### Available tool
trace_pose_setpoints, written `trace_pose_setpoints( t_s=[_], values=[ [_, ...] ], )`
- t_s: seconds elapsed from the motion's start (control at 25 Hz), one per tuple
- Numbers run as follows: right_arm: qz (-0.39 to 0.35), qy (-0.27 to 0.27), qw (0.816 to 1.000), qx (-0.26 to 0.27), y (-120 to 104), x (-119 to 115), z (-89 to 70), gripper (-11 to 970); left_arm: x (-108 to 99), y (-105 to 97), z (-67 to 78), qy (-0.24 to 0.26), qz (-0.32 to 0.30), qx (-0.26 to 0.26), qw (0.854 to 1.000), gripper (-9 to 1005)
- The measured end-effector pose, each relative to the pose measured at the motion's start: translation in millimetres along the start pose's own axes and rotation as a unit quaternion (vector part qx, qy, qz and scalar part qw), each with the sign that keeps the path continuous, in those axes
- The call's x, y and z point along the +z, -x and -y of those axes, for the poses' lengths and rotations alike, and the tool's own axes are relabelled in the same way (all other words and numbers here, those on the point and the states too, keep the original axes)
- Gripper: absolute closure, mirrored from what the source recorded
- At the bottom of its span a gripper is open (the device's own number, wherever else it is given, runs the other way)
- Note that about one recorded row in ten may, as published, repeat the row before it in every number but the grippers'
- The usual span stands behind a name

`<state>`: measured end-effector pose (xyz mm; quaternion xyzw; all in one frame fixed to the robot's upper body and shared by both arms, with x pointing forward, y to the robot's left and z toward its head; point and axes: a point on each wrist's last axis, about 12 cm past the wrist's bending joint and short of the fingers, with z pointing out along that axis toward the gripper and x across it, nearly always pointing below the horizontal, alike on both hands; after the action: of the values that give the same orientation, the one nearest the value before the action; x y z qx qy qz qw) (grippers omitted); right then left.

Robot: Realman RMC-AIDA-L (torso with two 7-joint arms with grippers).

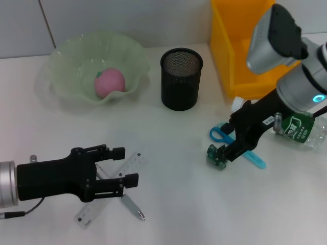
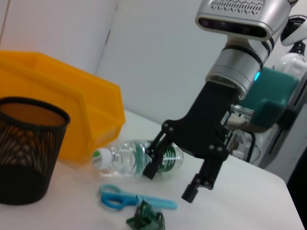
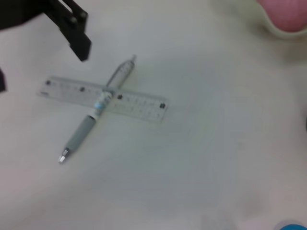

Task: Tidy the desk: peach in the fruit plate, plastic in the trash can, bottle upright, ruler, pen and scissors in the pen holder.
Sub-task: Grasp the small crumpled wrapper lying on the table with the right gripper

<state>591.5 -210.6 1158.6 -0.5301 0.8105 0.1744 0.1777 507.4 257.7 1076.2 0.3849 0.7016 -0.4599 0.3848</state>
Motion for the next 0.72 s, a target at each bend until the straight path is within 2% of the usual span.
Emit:
trace_pose_setpoints(
  t_s=[0.32,0.72],
  values=[
    [-0.022,-0.001,1.000,-0.010,4,18,1.1,213,-15,2,-5.1,0.007,-0.020,-0.002,1.000,191],
    [-0.036,-0.010,0.999,-0.025,4,35,0.9,213,-20,3,-6.4,0.014,-0.017,-0.004,1.000,191]
  ],
)
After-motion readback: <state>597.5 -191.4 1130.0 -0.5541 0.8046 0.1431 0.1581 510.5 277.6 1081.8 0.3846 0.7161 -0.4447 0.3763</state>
